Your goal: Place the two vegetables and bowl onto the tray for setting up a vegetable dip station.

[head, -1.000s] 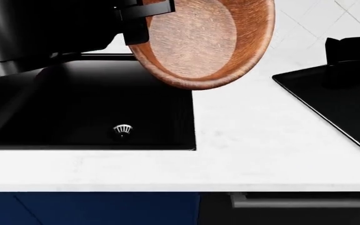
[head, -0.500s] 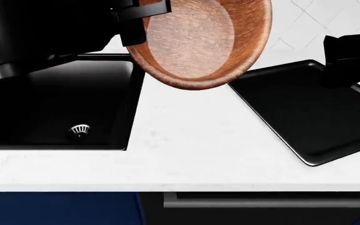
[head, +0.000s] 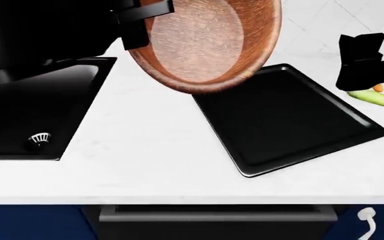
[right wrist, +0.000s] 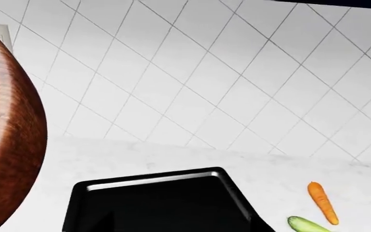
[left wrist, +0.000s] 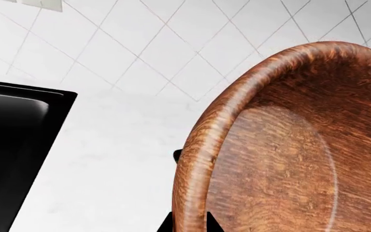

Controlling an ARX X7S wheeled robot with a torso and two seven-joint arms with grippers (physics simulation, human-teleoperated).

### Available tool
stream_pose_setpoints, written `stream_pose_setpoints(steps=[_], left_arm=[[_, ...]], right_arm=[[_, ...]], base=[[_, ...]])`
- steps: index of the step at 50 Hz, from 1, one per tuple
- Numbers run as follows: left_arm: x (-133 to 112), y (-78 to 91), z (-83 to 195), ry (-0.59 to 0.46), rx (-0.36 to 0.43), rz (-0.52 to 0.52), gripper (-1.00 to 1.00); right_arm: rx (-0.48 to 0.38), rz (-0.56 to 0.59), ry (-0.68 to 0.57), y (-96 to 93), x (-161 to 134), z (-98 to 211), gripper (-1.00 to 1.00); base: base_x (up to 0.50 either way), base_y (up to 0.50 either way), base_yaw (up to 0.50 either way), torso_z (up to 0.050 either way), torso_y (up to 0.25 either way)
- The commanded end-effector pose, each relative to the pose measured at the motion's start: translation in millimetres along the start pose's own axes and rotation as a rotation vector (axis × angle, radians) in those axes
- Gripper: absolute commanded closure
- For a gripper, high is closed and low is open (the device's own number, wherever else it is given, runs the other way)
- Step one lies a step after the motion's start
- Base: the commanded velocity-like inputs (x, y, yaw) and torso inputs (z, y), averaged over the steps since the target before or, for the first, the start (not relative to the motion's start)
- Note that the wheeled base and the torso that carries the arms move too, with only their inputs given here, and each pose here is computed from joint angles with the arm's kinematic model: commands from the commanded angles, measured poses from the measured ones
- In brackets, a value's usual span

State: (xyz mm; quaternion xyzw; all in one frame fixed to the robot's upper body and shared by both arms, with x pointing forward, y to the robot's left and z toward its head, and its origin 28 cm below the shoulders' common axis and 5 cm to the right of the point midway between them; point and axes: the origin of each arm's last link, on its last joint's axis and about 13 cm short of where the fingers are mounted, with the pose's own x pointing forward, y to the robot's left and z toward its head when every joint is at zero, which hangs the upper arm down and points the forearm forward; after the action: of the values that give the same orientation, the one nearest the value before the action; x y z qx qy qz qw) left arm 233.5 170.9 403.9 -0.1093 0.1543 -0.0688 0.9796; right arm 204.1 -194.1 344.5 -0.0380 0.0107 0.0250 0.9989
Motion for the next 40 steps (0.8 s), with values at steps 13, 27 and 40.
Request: stream_pose_setpoints(steps=[13,27,40], left_arm=[[-4.7,7.9,-0.2,-0.021,-0.054,0.018,1.00],[5.7,13.7,-7.3,0.005,-0.107,0.025,1.00],[14.1,13.7,-6.4,0.014,-0.167,0.027,1.00]], right_arm=[[-0.005,0.018,-0.007,5.2,3.8,2.8,-1.00],[-0.039,0.026,-0.073,10.0,2.9,9.7,-1.00],[-0.066,0.047,-0.074,5.3,7.7,6.1,-1.00]], base=[[0.00,-0.50,0.00,0.000,0.001],[0.00,-0.04,0.00,0.000,0.000],[0.33,-0.19,0.00,0.000,0.001]])
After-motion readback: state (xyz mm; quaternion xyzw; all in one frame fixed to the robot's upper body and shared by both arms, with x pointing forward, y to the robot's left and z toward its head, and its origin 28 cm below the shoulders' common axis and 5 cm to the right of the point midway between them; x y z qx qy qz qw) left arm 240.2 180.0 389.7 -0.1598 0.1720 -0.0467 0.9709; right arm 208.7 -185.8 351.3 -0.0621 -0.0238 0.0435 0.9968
